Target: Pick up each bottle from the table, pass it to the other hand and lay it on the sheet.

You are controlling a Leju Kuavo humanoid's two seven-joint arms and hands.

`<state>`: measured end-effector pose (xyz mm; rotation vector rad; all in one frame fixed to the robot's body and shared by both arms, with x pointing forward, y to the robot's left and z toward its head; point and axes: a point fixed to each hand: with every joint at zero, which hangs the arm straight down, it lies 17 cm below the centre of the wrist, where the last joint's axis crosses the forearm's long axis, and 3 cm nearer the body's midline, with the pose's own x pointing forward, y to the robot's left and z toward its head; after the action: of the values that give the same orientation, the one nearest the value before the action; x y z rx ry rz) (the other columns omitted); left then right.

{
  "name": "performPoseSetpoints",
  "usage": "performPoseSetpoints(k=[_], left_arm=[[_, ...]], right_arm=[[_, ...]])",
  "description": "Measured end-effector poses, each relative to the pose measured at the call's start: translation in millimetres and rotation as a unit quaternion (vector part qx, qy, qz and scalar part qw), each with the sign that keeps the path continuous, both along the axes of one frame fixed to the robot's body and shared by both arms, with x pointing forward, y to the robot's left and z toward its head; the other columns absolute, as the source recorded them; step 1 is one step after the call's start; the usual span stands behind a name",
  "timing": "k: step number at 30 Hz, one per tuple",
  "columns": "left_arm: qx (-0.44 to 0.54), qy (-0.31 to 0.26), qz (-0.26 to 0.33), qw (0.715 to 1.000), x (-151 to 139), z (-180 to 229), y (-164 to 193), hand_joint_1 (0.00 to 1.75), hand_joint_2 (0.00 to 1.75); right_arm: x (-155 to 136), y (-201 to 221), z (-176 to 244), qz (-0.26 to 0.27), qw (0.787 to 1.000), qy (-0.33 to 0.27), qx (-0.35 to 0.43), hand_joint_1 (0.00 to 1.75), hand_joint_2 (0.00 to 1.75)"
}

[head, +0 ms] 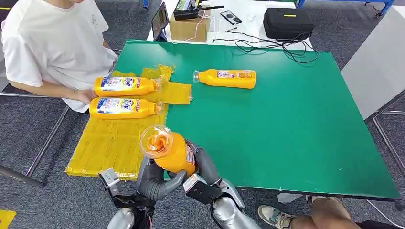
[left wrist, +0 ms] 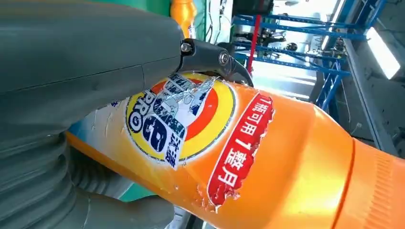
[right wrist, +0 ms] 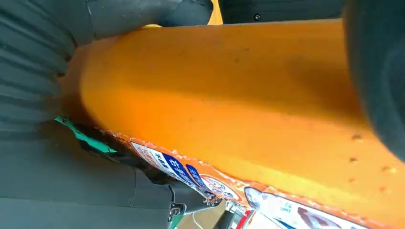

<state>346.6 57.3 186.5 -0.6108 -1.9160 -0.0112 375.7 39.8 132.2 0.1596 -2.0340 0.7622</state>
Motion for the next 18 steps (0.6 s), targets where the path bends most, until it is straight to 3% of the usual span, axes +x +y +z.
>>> performPoseSetpoints(k=[12, 13, 14, 15, 16, 18], left_arm=[[-0.014, 0.007, -0.009, 1.0, 0.6, 0.1, 1.1, 1.75, 1.75], [-0.014, 0.008, -0.008, 1.0, 0.9, -0.4, 1.3, 1.75, 1.75], [-0.011, 0.008, -0.008, 1.0, 1.4, -0.9, 1.1, 1.75, 1.75], [-0.007, 0.007, -0.008, 1.0, 1.9, -1.2, 0.6, 1.75, 1.75], [-0.003, 0.007, -0.009, 1.0, 2.3, -1.7, -0.2, 1.75, 1.75], [-0.002, 0.007, -0.009, 1.0, 2.5, -2.4, -0.8, 1.75, 1.75]], right_arm=[[0.2, 0.2, -0.3, 0.001, 1.0, 0.0, -0.001, 1.75, 1.75], [0.2, 0.7, -0.3, 0.002, 1.0, 0.0, -0.002, 1.5, 1.75], [0.4, 1.1, 0.2, 0.003, 1.0, -0.002, -0.004, 0.03, 1.75], [0.6, 1.7, 0.3, 0.004, 1.0, -0.002, -0.006, 0.0, 1.75], [0.1, 2.8, 0.2, 0.006, 1.0, -0.003, -0.008, 0.0, 0.0], [-0.8, 5.6, -0.6, 0.01, 1.0, -0.003, -0.015, 0.0, 0.0]])
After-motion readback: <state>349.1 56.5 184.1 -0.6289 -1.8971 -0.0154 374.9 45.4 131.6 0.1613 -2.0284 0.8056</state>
